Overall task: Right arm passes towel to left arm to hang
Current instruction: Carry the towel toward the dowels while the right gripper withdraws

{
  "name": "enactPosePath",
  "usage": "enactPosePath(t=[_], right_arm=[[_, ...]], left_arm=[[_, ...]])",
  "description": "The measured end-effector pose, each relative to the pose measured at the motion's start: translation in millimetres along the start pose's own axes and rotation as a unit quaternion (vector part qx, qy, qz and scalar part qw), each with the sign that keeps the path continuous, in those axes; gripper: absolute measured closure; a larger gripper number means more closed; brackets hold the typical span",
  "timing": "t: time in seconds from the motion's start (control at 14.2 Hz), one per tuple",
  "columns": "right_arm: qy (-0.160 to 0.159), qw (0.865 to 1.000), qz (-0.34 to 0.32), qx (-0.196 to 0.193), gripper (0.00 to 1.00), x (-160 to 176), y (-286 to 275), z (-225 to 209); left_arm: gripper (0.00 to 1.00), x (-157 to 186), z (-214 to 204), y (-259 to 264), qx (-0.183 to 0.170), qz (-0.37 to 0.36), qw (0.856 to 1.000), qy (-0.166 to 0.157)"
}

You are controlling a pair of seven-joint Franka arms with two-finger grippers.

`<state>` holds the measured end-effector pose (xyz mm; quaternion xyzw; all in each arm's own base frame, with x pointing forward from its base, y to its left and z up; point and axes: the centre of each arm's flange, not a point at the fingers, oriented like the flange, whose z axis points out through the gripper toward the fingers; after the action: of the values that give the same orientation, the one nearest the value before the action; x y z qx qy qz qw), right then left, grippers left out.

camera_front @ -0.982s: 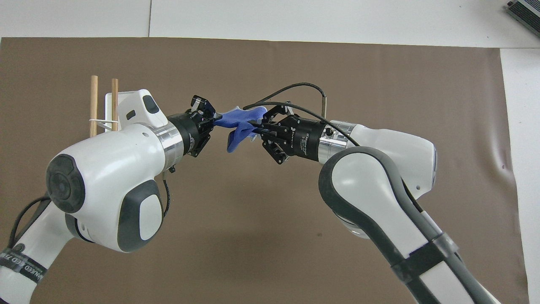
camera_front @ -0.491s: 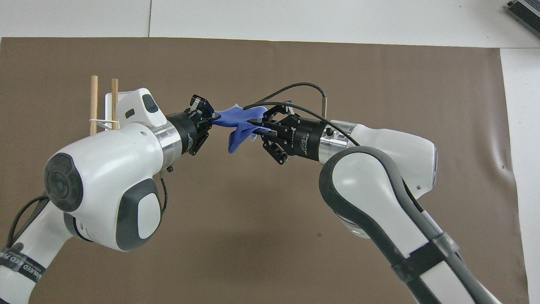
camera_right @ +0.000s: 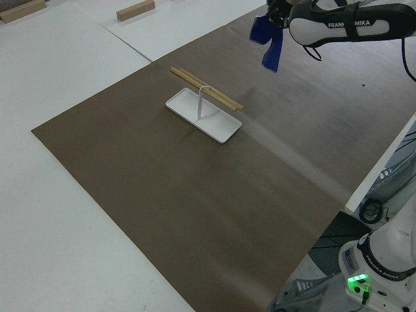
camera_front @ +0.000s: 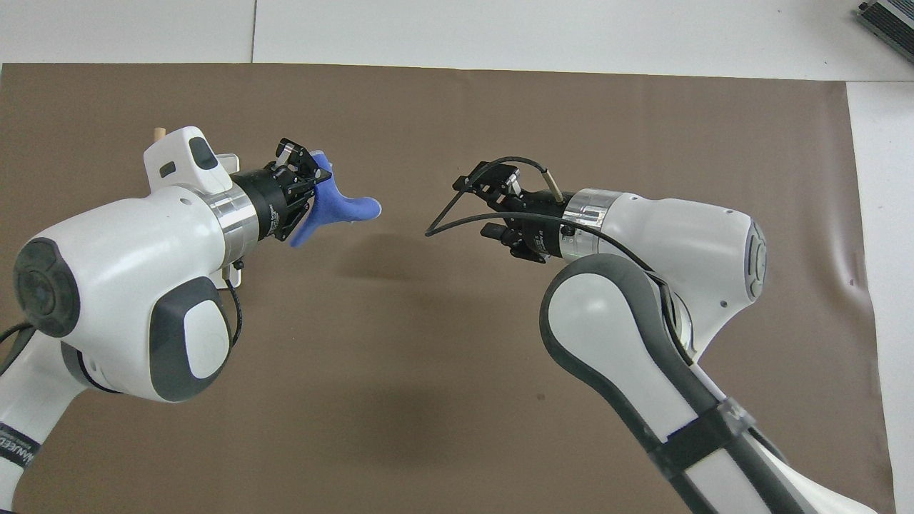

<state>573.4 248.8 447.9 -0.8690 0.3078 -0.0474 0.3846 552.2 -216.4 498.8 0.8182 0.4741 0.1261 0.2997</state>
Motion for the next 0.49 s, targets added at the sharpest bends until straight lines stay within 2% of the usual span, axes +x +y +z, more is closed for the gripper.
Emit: enactPosePath(t=[0.14, 0.21, 0.35, 0.49], right_arm=[[0.032, 0.992, -0.107, -0.064, 0.0, 22.3, 12.7, -8.2], [0.043, 0.981, -0.155, -0.105, 0.0, 33.2, 19.5, -13.0], [0.057, 0.951, -0.234, -0.195, 0.0, 55.0, 35.0, -24.9], [0.061, 0.925, -0.268, -0.262, 0.0, 77.3, 49.4, -41.1]], left_arm=[[0.98, 25.2, -1.9, -4.6, 0.003, 0.009, 1.0, 0.011], [0.98, 44.2, -3.5, -9.0, 0.009, 0.011, 1.0, 0.018], [0.98, 82.8, -9.9, -17.9, 0.013, 0.008, 0.999, 0.036], [0.98, 114.4, -17.7, -26.2, 0.015, 0.001, 0.999, 0.051]])
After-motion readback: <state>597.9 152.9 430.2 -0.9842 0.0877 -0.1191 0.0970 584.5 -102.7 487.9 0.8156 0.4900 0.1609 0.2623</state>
